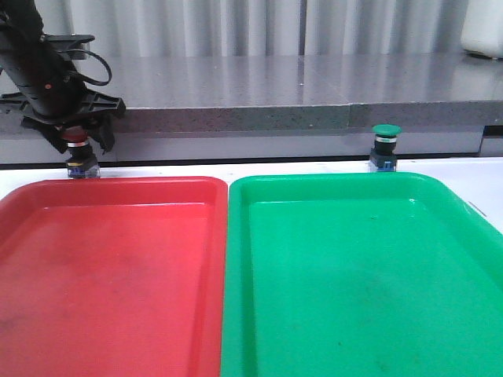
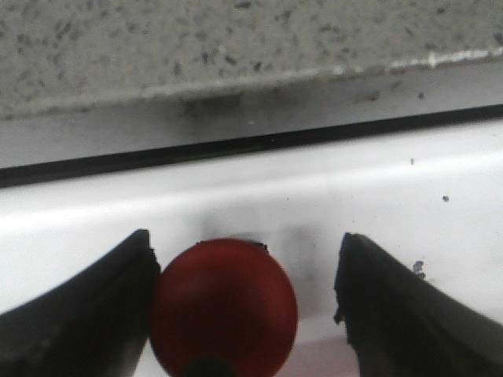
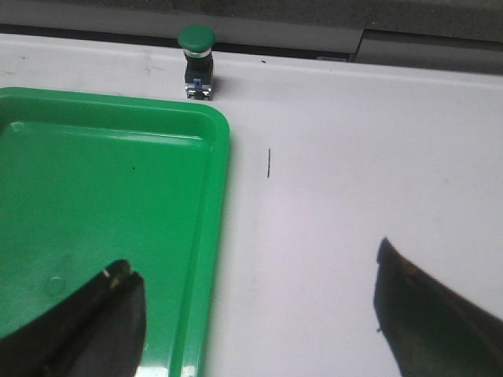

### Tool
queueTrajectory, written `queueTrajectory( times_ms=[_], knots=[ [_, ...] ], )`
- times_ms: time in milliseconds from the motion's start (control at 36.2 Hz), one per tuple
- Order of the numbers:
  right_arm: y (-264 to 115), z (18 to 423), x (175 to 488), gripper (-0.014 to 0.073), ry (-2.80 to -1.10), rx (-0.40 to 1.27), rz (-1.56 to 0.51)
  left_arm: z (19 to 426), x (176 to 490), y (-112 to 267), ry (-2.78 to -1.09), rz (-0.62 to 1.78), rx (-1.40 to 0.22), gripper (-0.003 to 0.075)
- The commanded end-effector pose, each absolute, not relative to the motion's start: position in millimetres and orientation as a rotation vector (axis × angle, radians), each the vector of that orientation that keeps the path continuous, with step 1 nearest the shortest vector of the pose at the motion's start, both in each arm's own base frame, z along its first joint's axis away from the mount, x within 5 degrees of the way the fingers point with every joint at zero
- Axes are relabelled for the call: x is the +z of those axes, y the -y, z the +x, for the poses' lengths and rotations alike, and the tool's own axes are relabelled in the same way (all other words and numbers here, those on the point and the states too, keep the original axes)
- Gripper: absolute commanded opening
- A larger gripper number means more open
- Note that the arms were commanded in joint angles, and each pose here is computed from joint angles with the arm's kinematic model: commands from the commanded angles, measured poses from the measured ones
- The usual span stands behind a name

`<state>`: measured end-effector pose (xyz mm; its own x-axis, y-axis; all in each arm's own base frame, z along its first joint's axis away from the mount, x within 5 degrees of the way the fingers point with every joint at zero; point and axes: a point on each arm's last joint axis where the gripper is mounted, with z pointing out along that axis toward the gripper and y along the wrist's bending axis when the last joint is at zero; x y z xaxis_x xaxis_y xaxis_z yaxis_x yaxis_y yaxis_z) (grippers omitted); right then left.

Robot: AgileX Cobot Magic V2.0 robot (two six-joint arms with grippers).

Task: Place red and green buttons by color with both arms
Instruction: 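Lower the left gripper onto the red-capped button and close it, then lift the red button with the left gripper and move it over the red tray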

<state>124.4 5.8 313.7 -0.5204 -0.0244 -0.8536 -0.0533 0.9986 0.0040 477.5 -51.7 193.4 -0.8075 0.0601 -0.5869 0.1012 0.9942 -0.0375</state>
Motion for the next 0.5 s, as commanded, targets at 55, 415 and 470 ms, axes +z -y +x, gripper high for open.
queueTrajectory(
  times_ms=[55,415,470],
  knots=[
    [-5,129,327,0.0612,-2.028,0.02,-0.059,479,235,52,-2.395,0.084,-0.11,0.0333],
    [-5,129,327,0.0612,-2.028,0.02,-0.059,442,320,49,-2.321,0.092,-0.122,0.0293],
    [-5,129,327,0.0612,-2.028,0.02,-0.059,428,337,48,-2.295,0.082,-0.143,0.0293]
  ],
)
